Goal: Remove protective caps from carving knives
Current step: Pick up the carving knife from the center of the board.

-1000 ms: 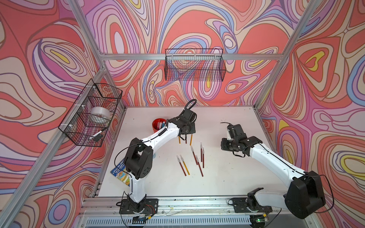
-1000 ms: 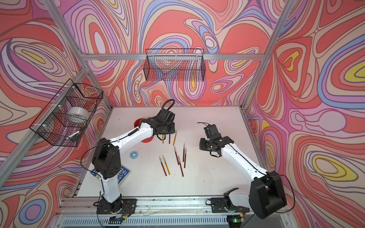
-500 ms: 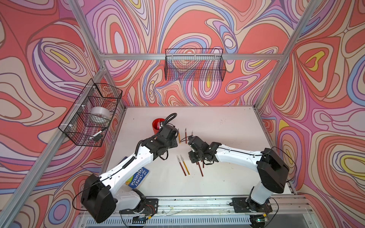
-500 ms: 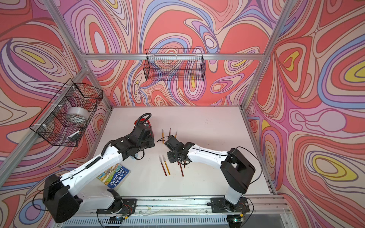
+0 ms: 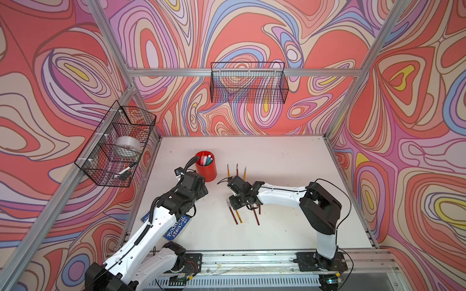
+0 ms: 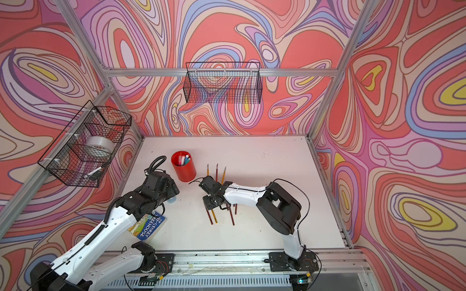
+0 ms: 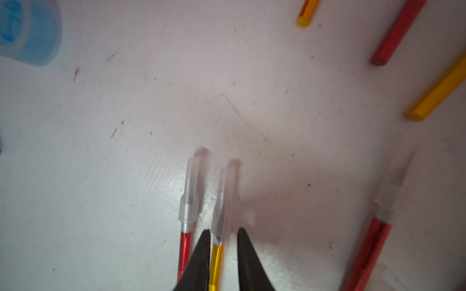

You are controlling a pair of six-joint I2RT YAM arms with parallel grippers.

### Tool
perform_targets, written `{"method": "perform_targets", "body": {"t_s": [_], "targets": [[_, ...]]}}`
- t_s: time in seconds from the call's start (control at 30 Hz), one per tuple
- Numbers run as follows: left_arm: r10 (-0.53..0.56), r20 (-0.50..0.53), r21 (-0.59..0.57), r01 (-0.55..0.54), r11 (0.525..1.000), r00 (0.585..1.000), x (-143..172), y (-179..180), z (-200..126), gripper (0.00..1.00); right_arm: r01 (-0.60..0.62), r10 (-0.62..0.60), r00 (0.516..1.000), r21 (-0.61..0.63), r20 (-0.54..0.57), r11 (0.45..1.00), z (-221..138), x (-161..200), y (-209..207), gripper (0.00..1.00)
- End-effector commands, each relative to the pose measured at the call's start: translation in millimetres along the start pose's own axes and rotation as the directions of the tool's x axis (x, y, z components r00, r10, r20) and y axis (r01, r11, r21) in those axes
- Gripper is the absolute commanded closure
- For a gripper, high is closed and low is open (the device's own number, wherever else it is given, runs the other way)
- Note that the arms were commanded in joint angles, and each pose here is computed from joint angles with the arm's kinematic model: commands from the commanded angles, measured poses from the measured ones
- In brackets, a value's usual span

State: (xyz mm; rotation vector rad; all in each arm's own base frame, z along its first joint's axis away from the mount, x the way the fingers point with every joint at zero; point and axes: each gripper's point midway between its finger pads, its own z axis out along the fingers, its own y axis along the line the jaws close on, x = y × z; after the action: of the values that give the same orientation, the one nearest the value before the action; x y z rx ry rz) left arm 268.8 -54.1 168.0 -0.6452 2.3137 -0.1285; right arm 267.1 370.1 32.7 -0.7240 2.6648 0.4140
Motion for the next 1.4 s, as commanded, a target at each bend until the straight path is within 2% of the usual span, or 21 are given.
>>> {"method": "perform_targets", "body": {"t_s": [0.0,0.17,0.27,0.43,0.53,0.7,0.9,1.1,1.23,1.37], "targets": [[-0.014,-0.036,-0.023,0.013,1.0,0.999,7,8,5,0.16,0.021,-0.02,0.999,0.017,-0.039,1.0,8,8,0,0.77],[-0.011,-0.062,-0.006,0.011,1.0,0.998,9,2,13,0.16,0.036,-0.033,0.997,0.046,-0.077,0.998,18,17,-6,0.76],[-0.008,-0.076,0.002,0.009,1.0,0.997,10,-1,17,0.16,0.053,-0.043,0.995,0.106,-0.092,0.993,21,22,-15,0.76],[-0.005,-0.078,0.009,0.005,1.0,0.997,8,-5,20,0.16,0.069,-0.05,0.992,0.173,-0.113,0.982,24,28,-29,0.87],[-0.013,-0.083,0.009,0.013,1.0,0.996,7,-6,22,0.16,0.075,-0.053,0.991,0.182,-0.122,0.981,24,31,-31,0.9],[-0.01,-0.082,0.017,0.011,1.0,0.997,4,-10,25,0.16,0.071,-0.057,0.993,0.132,-0.105,0.989,19,27,-22,0.96],[0.011,-0.111,0.075,-0.002,0.997,0.994,7,-24,29,0.18,0.045,-0.043,0.998,0.045,-0.037,0.998,-1,3,-8,0.99],[0.045,-0.128,0.185,-0.02,0.983,0.991,11,-43,27,0.18,-0.053,0.059,0.996,-0.092,0.061,0.994,-32,-36,-11,1.0],[0.053,-0.099,0.345,-0.016,0.939,0.994,9,-66,16,0.18,-0.133,0.158,0.979,-0.18,0.129,0.975,-58,-67,-29,1.0],[0.056,-0.095,0.56,0.007,0.828,0.994,15,-102,0,0.18,-0.201,0.272,0.945,-0.33,0.184,0.922,-88,-99,-44,1.0]]}}
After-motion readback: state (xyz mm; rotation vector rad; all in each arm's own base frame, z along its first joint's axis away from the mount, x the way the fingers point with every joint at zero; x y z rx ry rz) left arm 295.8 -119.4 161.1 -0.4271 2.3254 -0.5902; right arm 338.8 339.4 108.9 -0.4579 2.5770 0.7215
